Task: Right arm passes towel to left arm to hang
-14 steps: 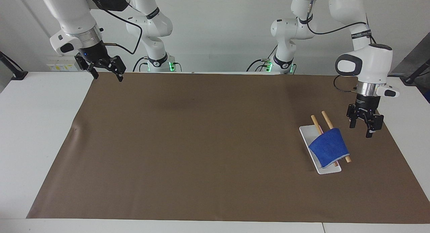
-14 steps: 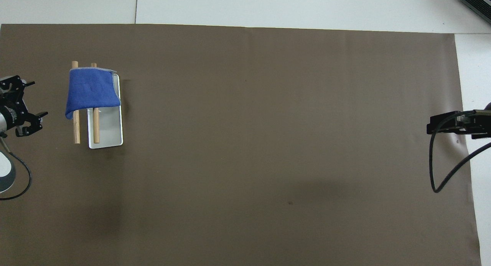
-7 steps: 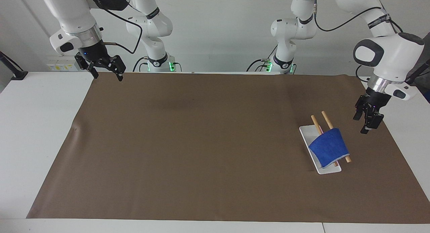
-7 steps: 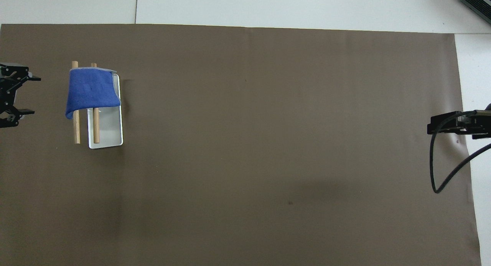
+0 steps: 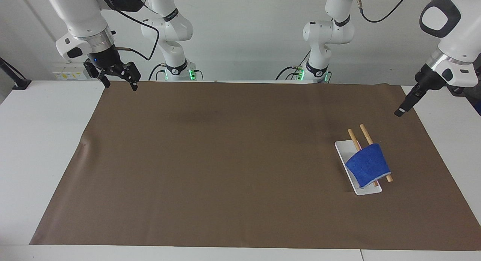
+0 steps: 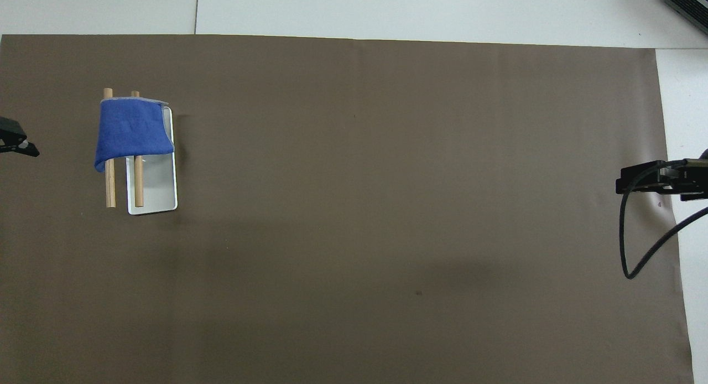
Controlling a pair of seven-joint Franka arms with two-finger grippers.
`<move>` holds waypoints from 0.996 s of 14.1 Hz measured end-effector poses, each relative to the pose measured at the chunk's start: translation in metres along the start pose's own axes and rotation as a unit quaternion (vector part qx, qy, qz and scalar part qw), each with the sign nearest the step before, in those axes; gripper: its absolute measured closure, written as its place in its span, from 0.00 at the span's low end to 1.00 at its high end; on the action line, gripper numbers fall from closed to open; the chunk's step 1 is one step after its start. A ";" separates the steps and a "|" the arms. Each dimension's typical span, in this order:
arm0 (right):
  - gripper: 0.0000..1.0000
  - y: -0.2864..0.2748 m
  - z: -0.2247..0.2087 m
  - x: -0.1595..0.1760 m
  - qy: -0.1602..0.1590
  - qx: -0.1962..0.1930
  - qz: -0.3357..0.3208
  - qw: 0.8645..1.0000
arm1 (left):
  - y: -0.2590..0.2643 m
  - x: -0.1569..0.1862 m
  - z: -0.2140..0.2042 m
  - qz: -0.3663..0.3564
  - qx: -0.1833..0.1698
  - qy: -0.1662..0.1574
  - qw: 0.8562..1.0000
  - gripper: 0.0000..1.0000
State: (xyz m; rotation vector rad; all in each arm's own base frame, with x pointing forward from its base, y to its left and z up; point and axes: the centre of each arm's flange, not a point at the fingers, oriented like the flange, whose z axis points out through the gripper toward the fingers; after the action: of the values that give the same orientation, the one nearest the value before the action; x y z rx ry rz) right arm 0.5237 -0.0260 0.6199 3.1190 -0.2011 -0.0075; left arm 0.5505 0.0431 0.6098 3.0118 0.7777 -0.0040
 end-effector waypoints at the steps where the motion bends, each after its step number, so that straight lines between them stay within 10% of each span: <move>1: 0.00 0.000 0.000 0.000 0.000 0.000 0.000 1.000 | 0.010 -0.007 -0.005 0.034 0.018 0.004 0.999 0.09; 14: 0.00 0.000 0.000 0.000 0.000 0.000 0.000 1.000 | 0.040 -0.011 -0.019 0.252 0.024 0.054 0.966 0.00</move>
State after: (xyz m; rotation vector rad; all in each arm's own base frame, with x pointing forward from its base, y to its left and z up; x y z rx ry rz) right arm 0.5237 -0.0260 0.6199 3.1191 -0.2011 -0.0074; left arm 0.5598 0.0034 0.6299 3.1817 -0.0053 0.1568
